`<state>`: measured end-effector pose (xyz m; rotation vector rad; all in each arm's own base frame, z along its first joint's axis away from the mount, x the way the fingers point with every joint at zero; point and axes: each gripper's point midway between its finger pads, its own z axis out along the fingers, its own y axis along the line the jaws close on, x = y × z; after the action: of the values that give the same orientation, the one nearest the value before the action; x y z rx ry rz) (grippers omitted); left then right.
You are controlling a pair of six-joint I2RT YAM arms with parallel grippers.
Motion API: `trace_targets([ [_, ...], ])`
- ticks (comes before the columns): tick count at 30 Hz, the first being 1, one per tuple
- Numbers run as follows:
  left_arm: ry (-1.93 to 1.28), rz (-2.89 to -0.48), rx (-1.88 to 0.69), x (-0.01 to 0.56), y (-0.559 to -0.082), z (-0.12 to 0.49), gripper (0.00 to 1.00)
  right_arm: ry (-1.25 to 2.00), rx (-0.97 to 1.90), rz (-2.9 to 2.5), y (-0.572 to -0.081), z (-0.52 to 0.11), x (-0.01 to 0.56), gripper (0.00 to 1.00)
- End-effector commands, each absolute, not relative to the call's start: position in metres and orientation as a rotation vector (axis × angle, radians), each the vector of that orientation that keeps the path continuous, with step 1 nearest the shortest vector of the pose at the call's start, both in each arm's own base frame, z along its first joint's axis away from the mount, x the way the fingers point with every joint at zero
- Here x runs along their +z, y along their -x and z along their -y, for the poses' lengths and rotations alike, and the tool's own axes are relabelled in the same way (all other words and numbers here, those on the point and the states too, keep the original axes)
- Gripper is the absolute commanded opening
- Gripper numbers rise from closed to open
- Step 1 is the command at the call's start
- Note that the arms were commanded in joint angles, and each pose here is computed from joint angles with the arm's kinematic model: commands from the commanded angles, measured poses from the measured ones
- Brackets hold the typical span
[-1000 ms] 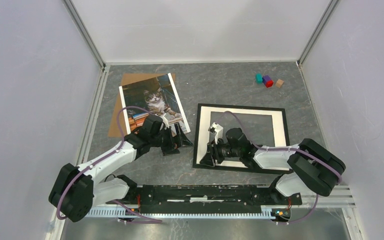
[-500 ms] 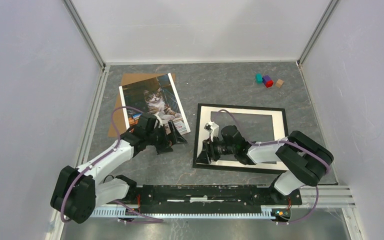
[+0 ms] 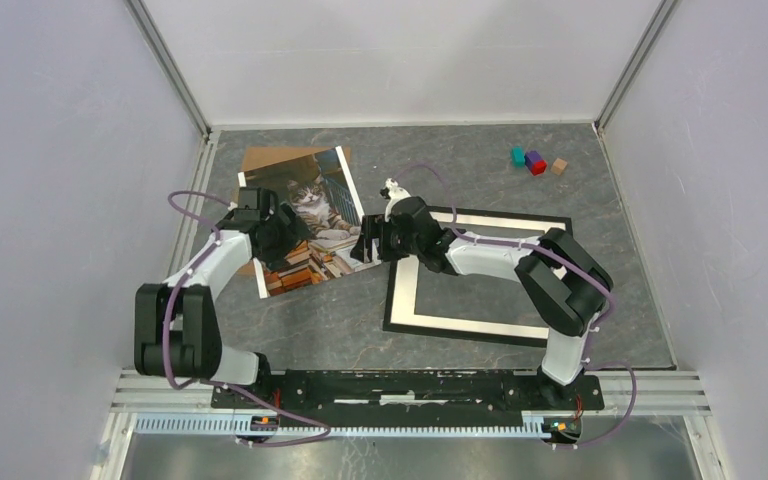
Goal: Put the photo into the frame
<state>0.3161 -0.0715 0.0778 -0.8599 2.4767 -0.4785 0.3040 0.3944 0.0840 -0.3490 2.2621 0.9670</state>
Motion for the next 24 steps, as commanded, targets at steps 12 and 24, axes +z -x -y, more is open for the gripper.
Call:
trace_targets([
  [12, 0.993, -2.573, -0.355, 0.016, -0.298, 0.057, 1.0, 0.061, 0.725, -2.446, -0.322, -0.377, 0.039, 0.8],
  [24, 1.049, -2.563, -0.396, 0.009, -0.288, 0.061, 1.0, -0.209, 1.06, -2.37, -0.309, -0.402, 0.057, 0.74],
])
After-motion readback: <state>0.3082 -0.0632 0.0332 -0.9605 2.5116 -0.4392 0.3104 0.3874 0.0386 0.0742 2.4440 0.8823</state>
